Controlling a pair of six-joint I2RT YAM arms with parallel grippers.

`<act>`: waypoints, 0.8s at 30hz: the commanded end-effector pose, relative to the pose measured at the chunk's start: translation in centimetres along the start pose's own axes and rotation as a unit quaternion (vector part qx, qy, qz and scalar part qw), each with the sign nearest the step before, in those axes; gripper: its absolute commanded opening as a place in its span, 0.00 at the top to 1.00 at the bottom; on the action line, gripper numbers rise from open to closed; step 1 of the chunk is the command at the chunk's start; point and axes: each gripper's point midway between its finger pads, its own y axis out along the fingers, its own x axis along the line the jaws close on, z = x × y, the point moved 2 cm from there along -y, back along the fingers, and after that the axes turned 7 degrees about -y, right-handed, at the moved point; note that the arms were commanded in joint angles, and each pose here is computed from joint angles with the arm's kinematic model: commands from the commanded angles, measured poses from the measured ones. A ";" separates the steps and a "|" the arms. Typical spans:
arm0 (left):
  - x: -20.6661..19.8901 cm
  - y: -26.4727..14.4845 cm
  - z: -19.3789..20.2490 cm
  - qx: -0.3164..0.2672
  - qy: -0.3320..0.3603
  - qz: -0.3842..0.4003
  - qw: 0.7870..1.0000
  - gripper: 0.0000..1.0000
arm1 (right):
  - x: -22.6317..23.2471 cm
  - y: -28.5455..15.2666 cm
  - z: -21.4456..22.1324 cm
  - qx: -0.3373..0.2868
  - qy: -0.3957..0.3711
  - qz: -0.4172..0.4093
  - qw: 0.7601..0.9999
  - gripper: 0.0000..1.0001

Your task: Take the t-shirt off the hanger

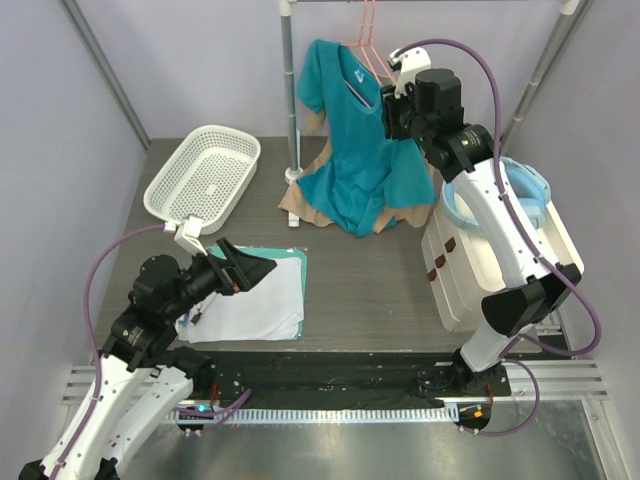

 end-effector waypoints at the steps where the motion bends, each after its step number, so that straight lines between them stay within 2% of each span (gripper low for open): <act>1: -1.1 -0.3 -0.2 0.002 0.002 0.021 1.000 0.03 | -0.1 0.5 -3.2 -0.066 -0.006 -0.007 0.998 0.57; 3: -0.9 -0.4 0.0 0.005 0.000 0.015 1.000 0.04 | 0.2 0.8 -3.4 -0.071 -0.005 -0.015 0.997 0.58; 6: -0.7 -0.5 0.2 0.011 -0.003 0.009 1.000 0.04 | 0.4 1.3 -3.5 -0.079 -0.001 -0.017 0.997 0.63; 7: -0.6 -0.5 0.3 0.012 -0.002 0.008 1.000 0.04 | 0.3 1.5 -3.6 -0.082 0.000 -0.014 0.997 0.75; 9: -0.6 -0.6 0.3 0.011 -0.002 0.009 1.000 0.04 | 0.1 2.2 -3.2 -0.083 0.001 -0.001 0.997 0.85; 10: -0.6 -0.6 0.3 0.011 -0.001 0.010 1.000 0.04 | 0.1 2.6 -3.0 -0.081 0.003 0.003 0.997 0.95; 11: -0.7 -0.6 0.3 0.011 0.002 0.012 1.000 0.04 | -0.1 2.8 -3.0 -0.081 0.006 0.009 0.997 0.99; 14: -1.0 -0.8 0.1 0.010 0.009 0.017 1.000 0.04 | -0.4 2.8 -3.2 -0.086 0.017 0.021 0.996 0.99; 18: -1.3 -0.8 -0.2 0.011 0.022 0.014 1.000 0.04 | 0.3 1.3 -4.8 -0.123 0.034 -0.001 0.992 0.99; 24: -1.7 0.1 0.6 0.045 0.022 0.036 0.998 0.04 | 1.3 -1.7 -5.8 -0.177 0.077 -0.035 0.981 0.99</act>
